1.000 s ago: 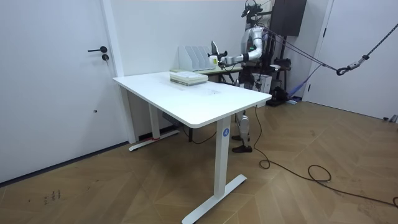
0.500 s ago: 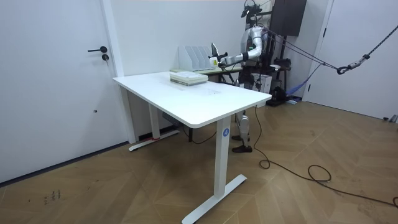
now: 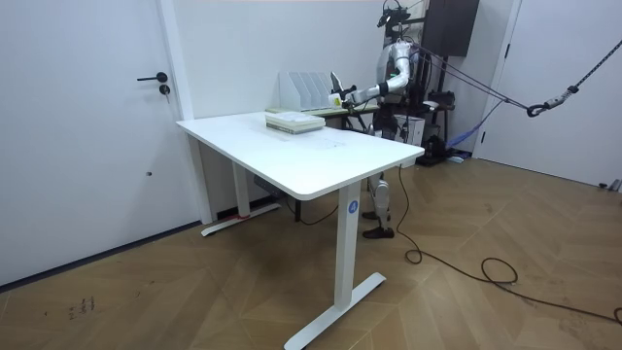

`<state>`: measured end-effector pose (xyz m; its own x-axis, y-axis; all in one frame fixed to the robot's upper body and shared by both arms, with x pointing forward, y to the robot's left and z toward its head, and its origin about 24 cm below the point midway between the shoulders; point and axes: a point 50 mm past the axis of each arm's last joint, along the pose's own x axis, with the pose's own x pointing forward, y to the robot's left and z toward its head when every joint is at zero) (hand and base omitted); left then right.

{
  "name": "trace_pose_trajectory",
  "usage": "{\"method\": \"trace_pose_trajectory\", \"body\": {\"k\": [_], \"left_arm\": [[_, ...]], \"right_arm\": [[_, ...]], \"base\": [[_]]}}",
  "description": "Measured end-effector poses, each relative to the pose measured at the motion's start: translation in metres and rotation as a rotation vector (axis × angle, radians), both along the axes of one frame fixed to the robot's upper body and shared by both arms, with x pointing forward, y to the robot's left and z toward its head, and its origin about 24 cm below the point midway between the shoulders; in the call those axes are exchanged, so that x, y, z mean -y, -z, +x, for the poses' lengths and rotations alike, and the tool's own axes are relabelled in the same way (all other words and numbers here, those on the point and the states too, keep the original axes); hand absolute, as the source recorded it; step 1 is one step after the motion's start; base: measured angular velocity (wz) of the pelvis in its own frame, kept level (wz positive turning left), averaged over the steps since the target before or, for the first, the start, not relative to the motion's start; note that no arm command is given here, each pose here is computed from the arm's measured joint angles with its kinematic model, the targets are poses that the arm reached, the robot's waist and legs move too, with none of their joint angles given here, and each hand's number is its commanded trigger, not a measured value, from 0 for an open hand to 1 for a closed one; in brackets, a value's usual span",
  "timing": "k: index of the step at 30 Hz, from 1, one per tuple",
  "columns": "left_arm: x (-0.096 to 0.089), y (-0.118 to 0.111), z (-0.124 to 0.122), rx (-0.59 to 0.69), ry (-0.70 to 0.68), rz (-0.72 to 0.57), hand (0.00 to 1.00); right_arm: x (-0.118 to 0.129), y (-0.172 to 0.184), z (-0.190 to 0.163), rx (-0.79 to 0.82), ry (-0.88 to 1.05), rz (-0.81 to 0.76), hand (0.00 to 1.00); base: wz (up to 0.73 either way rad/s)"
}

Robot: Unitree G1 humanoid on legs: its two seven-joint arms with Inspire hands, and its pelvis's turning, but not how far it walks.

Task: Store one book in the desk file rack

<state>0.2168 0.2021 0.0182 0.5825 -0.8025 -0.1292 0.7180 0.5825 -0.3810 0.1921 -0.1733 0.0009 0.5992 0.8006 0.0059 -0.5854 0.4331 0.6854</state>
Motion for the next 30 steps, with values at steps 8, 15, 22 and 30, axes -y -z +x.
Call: {"method": "trace_pose_trajectory", "body": {"k": [8,15,22,30], "left_arm": [[0.014,-0.002,0.004,0.007,0.08,-0.008,1.0],[0.014,-0.001,0.003,0.006,0.083,-0.007,1.0],[0.014,0.0,0.003,0.001,0.083,-0.005,1.0],[0.013,0.007,-0.001,-0.029,0.072,0.006,0.0]], "right_arm": [[0.001,0.0,0.004,0.01,0.011,-0.007,1.0],[0.001,0.0,0.004,0.012,0.012,-0.007,1.0],[0.001,0.0,0.004,0.012,0.01,-0.01,1.0],[-0.001,0.002,0.002,-0.003,0.01,-0.03,1.0]], "base": [[0.0],[0.0],[-0.01],[0.0]]}}
